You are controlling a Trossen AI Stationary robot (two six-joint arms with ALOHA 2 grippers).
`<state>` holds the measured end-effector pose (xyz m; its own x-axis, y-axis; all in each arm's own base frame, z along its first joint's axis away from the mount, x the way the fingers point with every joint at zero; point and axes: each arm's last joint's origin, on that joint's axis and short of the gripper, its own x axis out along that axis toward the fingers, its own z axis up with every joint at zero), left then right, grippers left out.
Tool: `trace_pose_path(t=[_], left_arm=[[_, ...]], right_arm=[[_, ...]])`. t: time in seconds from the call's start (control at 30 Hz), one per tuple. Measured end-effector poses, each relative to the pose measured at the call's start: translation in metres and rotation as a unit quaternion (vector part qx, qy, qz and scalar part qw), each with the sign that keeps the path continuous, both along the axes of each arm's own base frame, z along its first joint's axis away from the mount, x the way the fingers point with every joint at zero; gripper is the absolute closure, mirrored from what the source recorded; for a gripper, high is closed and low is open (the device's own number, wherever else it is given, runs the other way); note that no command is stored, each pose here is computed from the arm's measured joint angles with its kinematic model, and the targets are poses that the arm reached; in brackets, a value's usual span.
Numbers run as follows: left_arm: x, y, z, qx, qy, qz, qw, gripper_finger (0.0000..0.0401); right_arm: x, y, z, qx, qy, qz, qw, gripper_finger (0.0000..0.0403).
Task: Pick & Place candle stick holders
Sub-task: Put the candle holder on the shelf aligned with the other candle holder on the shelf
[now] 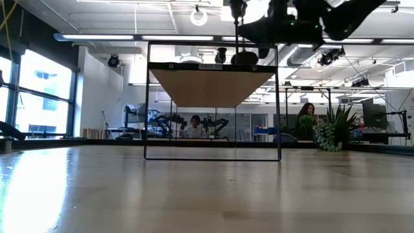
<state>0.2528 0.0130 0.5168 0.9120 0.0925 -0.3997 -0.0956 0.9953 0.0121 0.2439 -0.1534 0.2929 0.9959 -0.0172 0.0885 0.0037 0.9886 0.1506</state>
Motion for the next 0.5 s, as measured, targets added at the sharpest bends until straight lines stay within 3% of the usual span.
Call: trace_pose_path(t=[0.2, 0.4, 0.5], left_arm=[[-0.001, -0.001, -0.002, -0.019, 0.01, -0.015, 1.0, 0.0064], [-0.001, -0.001, -0.002, -0.02, 0.012, -0.016, 1.0, 0.0064], [-0.001, -0.001, -0.002, -0.019, 0.012, -0.015, 1.0, 0.0064]], right_arm=[[0.013, -0.008, -0.01, -0.006, -0.019, 0.028, 0.999, 0.0397], [0.023, -0.014, -0.031, 0.008, 0.011, 0.032, 0.999, 0.0397], [0.027, -0.009, -0.032, -0.022, 0.013, 0.038, 0.999, 0.0397]])
